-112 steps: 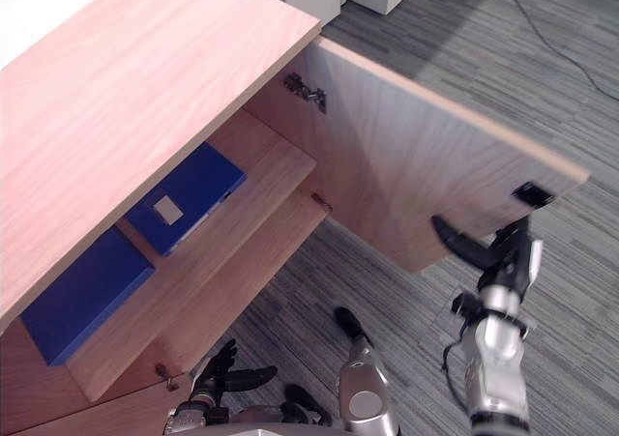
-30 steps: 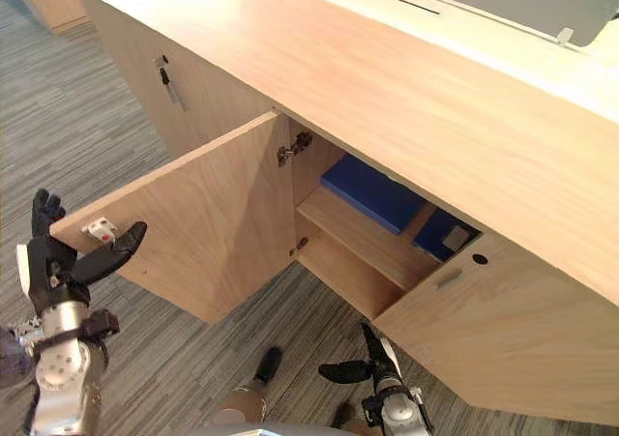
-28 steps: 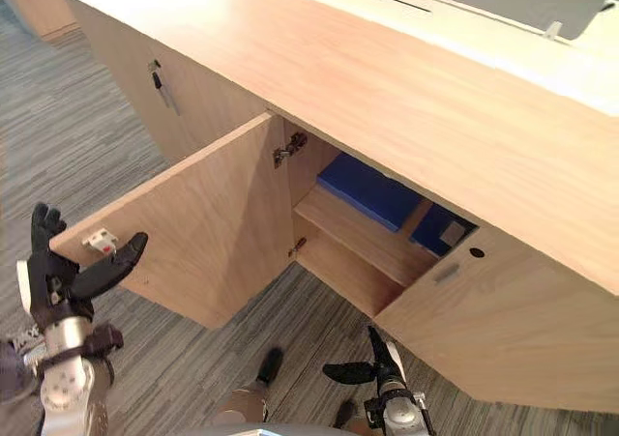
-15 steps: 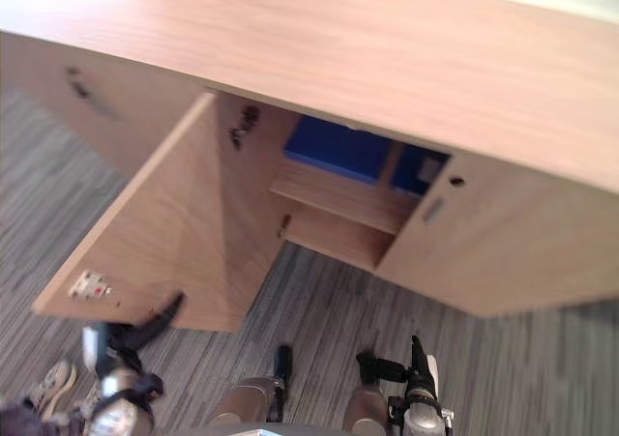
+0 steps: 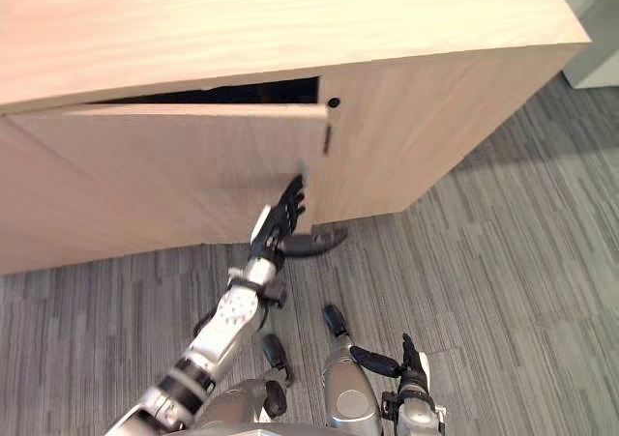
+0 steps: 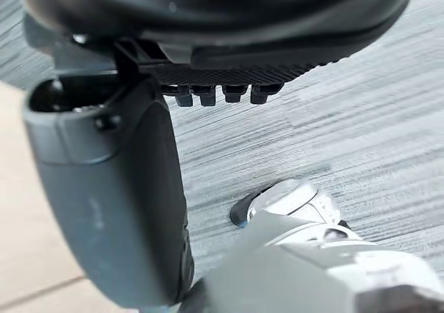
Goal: Walk over to the cabinet, pick up the folder, carry it to the office cabinet, place the folder inside the office cabinet, then close the office cabinet door
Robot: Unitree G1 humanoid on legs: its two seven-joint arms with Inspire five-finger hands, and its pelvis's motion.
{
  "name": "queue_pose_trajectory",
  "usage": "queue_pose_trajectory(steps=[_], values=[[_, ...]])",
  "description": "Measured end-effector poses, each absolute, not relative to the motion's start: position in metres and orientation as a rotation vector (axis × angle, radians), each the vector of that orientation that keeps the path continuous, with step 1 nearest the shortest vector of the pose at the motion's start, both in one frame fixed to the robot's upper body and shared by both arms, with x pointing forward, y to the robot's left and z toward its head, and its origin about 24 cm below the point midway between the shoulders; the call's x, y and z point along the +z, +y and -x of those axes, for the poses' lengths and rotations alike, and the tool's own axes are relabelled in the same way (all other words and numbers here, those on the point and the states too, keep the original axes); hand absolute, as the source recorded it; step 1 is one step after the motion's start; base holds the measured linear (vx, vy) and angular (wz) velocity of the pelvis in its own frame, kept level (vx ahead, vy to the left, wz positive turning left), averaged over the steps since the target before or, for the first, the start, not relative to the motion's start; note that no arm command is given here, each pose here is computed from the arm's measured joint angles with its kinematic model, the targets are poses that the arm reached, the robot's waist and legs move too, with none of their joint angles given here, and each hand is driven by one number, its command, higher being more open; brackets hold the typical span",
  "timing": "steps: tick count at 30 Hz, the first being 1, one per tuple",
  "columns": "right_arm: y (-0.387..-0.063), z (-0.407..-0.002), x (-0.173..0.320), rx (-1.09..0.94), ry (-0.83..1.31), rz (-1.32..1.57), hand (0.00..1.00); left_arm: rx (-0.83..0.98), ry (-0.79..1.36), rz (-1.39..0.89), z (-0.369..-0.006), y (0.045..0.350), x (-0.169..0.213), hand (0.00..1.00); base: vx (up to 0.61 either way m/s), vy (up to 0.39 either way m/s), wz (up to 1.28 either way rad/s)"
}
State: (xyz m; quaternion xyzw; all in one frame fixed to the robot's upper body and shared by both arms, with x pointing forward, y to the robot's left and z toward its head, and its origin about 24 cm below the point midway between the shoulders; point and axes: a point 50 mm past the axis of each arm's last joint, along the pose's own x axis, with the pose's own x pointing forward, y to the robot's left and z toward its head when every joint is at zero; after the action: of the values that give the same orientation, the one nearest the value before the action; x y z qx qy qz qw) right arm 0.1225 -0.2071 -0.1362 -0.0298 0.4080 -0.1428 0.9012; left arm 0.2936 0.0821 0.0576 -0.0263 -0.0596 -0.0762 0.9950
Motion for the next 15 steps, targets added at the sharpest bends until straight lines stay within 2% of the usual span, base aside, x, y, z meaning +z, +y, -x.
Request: queue_pose_trajectory(steps=[4, 9, 12, 15], values=[[-0.207, -0.124, -0.136, -0.28, 0.838, 0.059, 1.0, -0.046, -0.111, -0.218, -0.309, 0.119, 0.051, 1.0, 0.1, -0.086, -0.23], [-0.206, -0.125, -0.134, -0.254, 0.824, 0.053, 1.0, 0.064, -0.111, -0.375, -0.334, 0.16, 0.069, 1.0, -0.1, -0.037, -0.02], [-0.209, -0.119, -0.136, -0.259, 0.84, 0.051, 1.0, 0.068, -0.099, -0.381, -0.33, 0.164, 0.065, 1.0, -0.07, -0.055, 0.1], [-0.211, -0.118, -0.136, -0.258, 0.848, 0.06, 1.0, 0.035, -0.042, -0.331, -0.301, 0.164, 0.04, 1.0, 0.02, -0.079, 0.2]])
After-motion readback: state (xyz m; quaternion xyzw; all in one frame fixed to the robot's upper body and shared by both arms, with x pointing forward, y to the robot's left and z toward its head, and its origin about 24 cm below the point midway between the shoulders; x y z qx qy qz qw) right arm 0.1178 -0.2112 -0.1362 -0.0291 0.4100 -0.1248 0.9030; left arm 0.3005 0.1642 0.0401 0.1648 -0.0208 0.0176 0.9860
